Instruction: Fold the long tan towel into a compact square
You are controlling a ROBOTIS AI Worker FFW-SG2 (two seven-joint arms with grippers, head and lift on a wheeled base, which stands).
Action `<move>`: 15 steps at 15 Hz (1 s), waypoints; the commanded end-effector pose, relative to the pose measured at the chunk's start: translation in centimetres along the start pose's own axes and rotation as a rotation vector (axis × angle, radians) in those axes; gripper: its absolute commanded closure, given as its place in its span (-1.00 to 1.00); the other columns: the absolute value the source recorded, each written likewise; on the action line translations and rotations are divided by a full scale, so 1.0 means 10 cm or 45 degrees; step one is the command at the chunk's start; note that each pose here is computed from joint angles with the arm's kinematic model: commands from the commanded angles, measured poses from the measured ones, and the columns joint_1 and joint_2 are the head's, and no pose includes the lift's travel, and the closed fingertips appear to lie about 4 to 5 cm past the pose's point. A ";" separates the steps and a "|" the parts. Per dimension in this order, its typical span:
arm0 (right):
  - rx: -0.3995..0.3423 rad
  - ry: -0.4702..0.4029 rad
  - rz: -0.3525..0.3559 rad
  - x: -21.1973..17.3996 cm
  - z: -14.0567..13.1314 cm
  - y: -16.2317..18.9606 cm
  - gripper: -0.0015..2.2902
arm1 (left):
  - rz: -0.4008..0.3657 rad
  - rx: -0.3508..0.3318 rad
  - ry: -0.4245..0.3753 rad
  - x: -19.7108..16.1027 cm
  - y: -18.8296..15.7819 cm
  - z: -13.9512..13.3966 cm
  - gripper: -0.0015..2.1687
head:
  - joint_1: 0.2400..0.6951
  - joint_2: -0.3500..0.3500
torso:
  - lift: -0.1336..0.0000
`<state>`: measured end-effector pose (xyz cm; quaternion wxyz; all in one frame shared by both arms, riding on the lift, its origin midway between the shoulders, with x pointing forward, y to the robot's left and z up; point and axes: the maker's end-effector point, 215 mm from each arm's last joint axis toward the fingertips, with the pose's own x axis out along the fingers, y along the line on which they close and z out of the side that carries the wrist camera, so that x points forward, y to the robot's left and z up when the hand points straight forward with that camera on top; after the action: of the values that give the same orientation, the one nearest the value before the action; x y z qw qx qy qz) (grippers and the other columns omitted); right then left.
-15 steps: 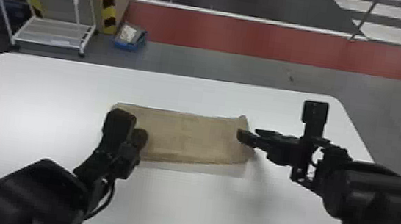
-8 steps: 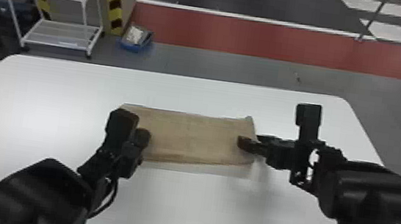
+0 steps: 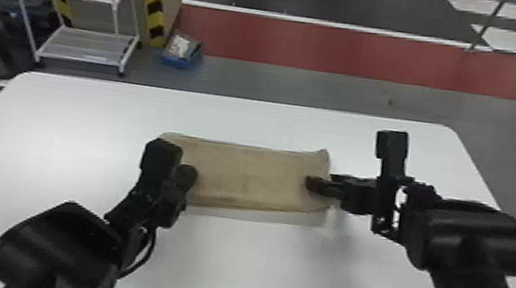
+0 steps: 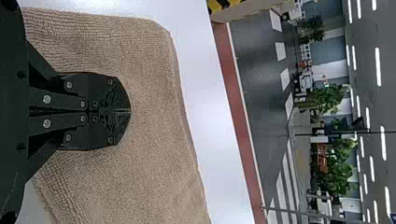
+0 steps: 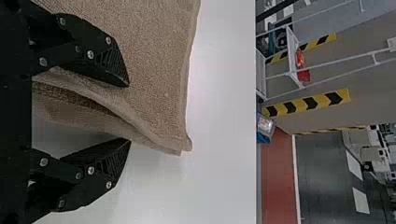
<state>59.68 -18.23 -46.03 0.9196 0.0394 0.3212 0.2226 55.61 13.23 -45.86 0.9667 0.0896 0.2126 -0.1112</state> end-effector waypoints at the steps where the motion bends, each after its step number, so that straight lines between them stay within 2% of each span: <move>1: -0.001 0.008 0.022 0.02 -0.01 0.05 -0.41 | 0.000 0.000 -0.001 0.00 0.00 0.01 0.76 | 1.00 -0.14 | -0.84; 4: -0.002 0.030 0.037 0.04 -0.05 0.11 -0.13 | -0.002 0.001 -0.001 0.00 0.00 0.01 0.76 | 1.00 -0.12 | -0.84; 5: -0.001 0.034 0.042 0.04 -0.06 0.12 -0.10 | -0.002 0.000 0.001 0.00 -0.01 0.00 0.76 | 1.00 -0.12 | -0.84; 6: 0.009 0.035 0.046 0.04 -0.07 0.12 0.09 | -0.001 0.002 0.000 0.00 -0.01 0.00 0.76 | 1.00 -0.11 | -0.84; 7: 0.029 0.033 0.063 0.03 -0.10 0.16 0.14 | 0.001 0.003 0.005 -0.01 0.00 -0.03 0.76 | 1.00 -0.11 | -0.84; 10: 0.056 -0.020 0.142 -0.04 0.02 0.36 0.18 | -0.001 0.005 0.017 -0.03 -0.01 -0.09 0.76 | 1.00 -0.09 | -0.84; 13: 0.076 -0.105 0.223 -0.18 0.27 0.61 0.18 | -0.004 -0.001 0.012 -0.05 -0.03 -0.08 0.76 | 1.00 -0.04 | -0.84; 15: 0.075 -0.144 0.217 -0.33 0.36 0.60 0.18 | -0.004 -0.026 -0.034 -0.13 -0.03 0.07 0.76 | 1.00 -0.01 | -0.84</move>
<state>57.57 -13.65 -41.21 0.9091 0.1039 0.2818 0.2887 54.69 13.17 -46.06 0.9665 0.0867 0.2144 -0.1114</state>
